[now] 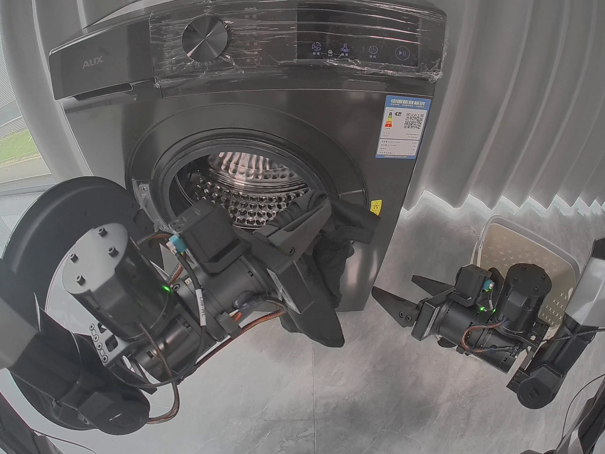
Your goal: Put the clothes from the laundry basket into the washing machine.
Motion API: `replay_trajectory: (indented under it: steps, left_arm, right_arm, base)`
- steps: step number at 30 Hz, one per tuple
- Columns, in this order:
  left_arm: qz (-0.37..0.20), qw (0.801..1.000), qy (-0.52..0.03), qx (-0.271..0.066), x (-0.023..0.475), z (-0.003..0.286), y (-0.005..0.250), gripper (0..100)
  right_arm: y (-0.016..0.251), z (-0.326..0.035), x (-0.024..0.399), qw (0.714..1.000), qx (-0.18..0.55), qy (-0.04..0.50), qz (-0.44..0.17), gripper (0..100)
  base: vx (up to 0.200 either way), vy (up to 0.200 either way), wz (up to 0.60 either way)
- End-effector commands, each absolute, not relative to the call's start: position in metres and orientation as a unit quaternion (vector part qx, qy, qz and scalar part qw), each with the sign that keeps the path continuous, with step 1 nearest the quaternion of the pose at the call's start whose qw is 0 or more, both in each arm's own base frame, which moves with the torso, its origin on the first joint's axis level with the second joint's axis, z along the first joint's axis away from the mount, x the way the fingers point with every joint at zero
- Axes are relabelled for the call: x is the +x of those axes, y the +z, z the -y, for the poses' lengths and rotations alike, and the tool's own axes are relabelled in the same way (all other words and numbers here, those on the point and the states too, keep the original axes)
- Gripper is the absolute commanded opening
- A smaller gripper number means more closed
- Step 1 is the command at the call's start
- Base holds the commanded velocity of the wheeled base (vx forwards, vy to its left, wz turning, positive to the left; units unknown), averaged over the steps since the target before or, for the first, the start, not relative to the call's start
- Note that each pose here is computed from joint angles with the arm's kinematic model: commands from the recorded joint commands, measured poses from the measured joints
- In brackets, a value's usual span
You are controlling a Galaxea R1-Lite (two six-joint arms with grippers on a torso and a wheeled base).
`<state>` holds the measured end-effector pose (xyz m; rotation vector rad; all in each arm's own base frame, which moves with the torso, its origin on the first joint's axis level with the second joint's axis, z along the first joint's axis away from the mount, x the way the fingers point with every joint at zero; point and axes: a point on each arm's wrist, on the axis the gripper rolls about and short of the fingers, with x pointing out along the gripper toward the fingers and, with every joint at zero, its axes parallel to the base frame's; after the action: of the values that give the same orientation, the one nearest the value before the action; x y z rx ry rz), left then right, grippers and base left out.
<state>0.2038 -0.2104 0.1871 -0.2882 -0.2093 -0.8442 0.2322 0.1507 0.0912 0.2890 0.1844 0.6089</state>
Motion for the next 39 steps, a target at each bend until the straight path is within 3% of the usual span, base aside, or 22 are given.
replay_trajectory:
  steps: [1, 8, 21, 39]
  left_arm:
    - [0.103, 0.899, -0.403, -0.141, 0.206, 0.212, 0.189, 0]
    - [0.092, 0.905, -0.392, -0.138, 0.210, 0.215, 0.186, 0]
    - [0.106, 0.906, -0.383, -0.146, 0.216, 0.221, 0.194, 0]
    - [0.116, 0.906, -0.378, -0.152, 0.216, 0.222, 0.199, 0]
  right_arm:
    - [0.088, -0.151, 0.228, 0.938, 0.129, 0.305, -0.097, 100]
    - [0.075, -0.159, 0.230, 0.923, 0.090, 0.357, -0.114, 100]
    - [0.054, -0.217, 0.243, 0.891, 0.076, 0.434, -0.107, 100]
    - [0.032, -0.242, 0.297, 0.904, 0.088, 0.413, -0.067, 100]
  base:
    - [0.000, 0.000, 0.00]
    - [0.000, 0.000, 0.00]
    - [0.000, 0.000, 0.00]
    - [0.000, 0.000, 0.00]
